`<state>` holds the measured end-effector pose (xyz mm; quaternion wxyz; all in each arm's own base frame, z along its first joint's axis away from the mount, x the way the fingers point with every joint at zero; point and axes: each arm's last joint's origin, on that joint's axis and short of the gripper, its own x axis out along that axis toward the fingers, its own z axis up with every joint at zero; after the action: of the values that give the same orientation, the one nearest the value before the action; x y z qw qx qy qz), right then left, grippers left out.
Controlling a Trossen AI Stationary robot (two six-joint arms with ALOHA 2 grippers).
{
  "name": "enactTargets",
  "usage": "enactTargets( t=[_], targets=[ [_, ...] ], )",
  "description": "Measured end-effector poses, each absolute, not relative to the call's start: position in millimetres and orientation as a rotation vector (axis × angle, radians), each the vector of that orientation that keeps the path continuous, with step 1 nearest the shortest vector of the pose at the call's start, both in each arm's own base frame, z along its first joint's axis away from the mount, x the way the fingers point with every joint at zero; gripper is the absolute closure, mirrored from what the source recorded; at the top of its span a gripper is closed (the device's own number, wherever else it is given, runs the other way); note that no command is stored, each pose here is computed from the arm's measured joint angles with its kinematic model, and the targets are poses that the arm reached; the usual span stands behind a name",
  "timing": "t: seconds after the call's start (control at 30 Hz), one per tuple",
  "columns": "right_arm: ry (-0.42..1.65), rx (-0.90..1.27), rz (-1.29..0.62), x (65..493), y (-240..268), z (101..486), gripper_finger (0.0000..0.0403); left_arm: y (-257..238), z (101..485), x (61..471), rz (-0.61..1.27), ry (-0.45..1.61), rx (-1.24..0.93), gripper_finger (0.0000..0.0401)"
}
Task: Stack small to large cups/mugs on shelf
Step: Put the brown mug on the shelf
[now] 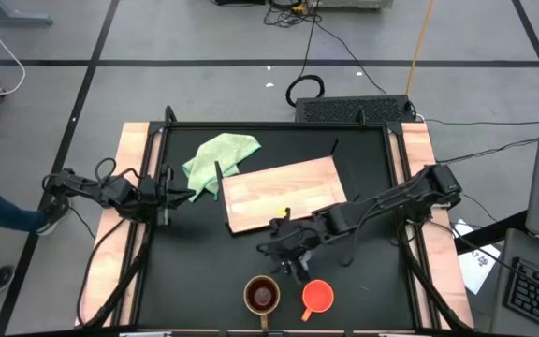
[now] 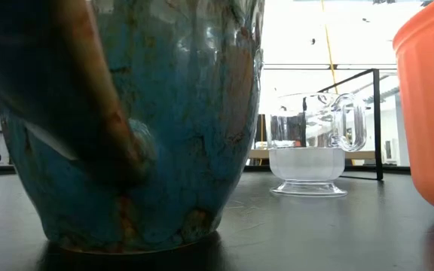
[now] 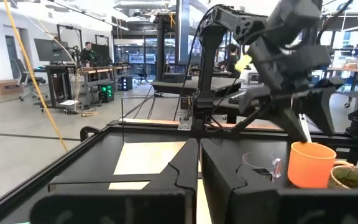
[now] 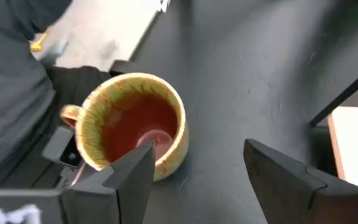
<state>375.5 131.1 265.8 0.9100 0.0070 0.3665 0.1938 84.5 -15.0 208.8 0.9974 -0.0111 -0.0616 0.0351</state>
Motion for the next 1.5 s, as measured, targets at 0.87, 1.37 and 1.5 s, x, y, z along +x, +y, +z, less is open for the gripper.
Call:
enactTargets(
  t=[0.87, 1.37, 1.5],
  targets=[
    [0.729, 0.064, 0.450, 402.3, 141.9, 227.4, 0.0165, -15.1, 206.0, 84.7, 0.069, -0.095, -0.017, 0.0380],
    [0.752, 0.070, 0.445, 406.2, 144.5, 214.7, 0.0165, -15.1, 205.4, 84.8, 0.069, -0.089, -0.015, 0.0380],
    [0.756, 0.075, 0.442, 407.7, 145.0, 211.3, 0.0165, -15.1, 205.4, 84.8, 0.069, -0.089, -0.014, 0.0380]
  ],
)
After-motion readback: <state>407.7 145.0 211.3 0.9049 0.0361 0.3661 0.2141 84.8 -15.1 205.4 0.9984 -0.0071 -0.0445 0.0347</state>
